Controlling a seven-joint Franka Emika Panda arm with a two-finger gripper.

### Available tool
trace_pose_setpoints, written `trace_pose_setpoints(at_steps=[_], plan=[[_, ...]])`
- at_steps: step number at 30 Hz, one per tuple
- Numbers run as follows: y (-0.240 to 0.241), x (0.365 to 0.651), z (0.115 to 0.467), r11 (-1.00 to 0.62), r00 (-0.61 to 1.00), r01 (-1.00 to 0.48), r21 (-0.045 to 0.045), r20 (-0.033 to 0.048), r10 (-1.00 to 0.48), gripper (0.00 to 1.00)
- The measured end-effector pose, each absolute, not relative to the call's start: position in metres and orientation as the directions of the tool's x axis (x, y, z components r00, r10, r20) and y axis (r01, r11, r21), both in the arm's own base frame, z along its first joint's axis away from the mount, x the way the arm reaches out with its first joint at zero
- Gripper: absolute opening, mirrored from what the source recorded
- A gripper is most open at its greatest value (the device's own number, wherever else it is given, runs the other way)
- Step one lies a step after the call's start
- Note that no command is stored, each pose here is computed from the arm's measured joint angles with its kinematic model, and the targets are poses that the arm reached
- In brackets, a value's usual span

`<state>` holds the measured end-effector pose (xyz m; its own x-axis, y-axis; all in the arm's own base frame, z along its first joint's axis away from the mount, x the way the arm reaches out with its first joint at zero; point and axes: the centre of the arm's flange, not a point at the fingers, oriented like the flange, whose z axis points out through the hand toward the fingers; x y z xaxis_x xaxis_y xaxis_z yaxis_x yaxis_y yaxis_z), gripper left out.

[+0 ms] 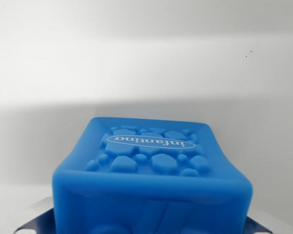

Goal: Stack cube

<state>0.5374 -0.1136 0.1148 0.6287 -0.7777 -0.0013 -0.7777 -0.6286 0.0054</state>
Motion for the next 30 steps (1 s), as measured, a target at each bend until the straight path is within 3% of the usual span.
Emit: trace_pose_setpoints(at_steps=[30], plan=[[-0.114, 0.538, 0.126, -0.628, 0.628, -0.778, 0.0023, 0.0004, -0.778, 0.0]])
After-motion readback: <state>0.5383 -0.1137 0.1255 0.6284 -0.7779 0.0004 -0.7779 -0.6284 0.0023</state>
